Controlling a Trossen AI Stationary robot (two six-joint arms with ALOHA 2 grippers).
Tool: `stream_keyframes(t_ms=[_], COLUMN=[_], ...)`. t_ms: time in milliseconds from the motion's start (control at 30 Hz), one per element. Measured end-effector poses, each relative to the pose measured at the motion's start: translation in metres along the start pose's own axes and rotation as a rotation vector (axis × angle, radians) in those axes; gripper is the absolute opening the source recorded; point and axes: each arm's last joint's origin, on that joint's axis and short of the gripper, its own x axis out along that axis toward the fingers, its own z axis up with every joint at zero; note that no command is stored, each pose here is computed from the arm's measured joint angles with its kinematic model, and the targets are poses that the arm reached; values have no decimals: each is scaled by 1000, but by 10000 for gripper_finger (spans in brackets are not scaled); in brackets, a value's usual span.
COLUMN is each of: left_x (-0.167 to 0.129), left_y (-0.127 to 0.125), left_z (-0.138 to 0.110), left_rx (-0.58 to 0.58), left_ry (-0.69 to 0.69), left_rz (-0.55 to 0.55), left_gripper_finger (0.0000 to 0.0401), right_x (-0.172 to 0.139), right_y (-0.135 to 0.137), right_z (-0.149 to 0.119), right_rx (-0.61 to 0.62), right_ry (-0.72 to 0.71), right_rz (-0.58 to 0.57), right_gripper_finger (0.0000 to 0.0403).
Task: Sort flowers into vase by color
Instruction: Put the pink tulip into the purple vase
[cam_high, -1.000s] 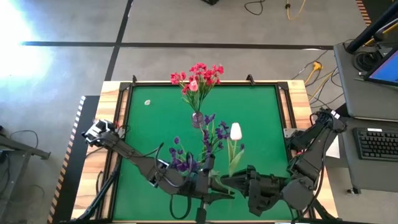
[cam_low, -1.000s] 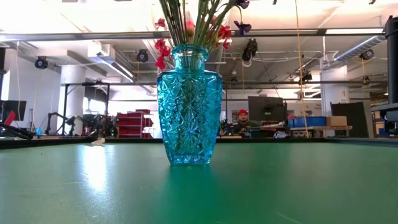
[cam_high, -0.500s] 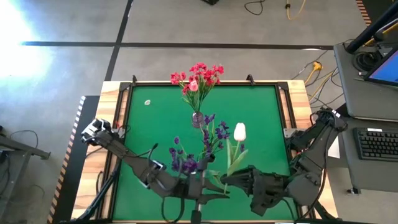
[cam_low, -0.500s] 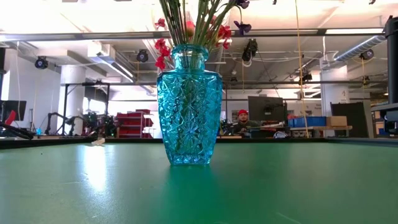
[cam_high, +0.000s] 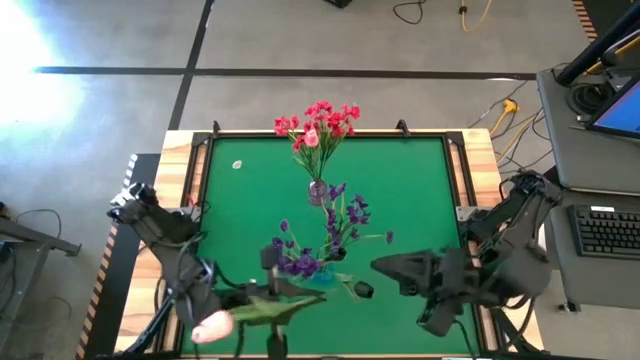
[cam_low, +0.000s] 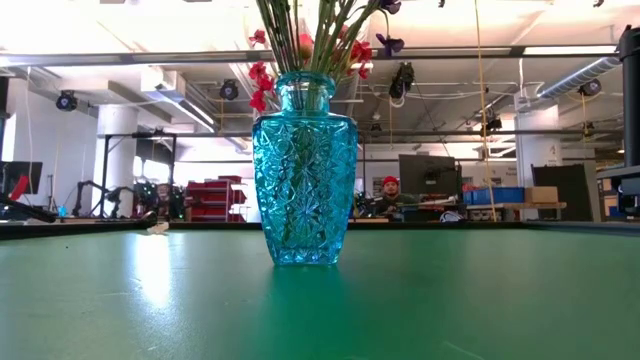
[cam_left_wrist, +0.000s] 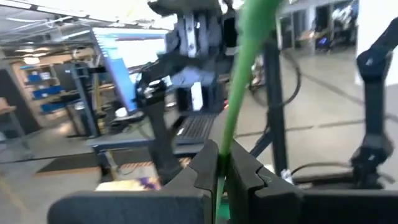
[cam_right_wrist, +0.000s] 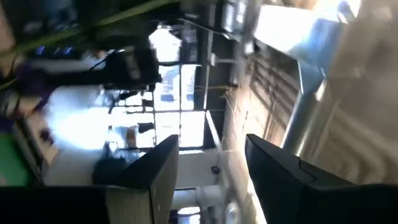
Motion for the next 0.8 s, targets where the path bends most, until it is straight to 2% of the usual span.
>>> stream_keyframes(t_ms=[100, 267, 333, 433, 533, 667, 800], left_x=[-12, -22, -21, -19, -14, -8, -3], left_y=[8, 25, 29, 32, 31, 28, 28], left_z=[5, 4, 1, -3, -6, -13, -16], left_rx=[44, 63, 50, 32, 24, 13, -2], left_ry=[41, 130, 159, 182, 188, 200, 206], left_rz=[28, 77, 89, 111, 121, 134, 146], left_gripper_finger=[0, 0, 0, 0, 0, 0, 0], right_x=[1, 6, 8, 16, 32, 54, 71], right_y=[-9, -15, -12, 3, 16, 29, 41], right_z=[-5, -18, -21, -22, -21, -25, -28], right_rx=[215, 834, 986, 1056, 1183, 1240, 1229], right_ry=[14, 12, -12, -104, -189, -196, -160], right_rz=[-44, -67, -30, 116, 223, 255, 248], right_gripper_finger=[178, 178, 178, 178, 178, 178, 178])
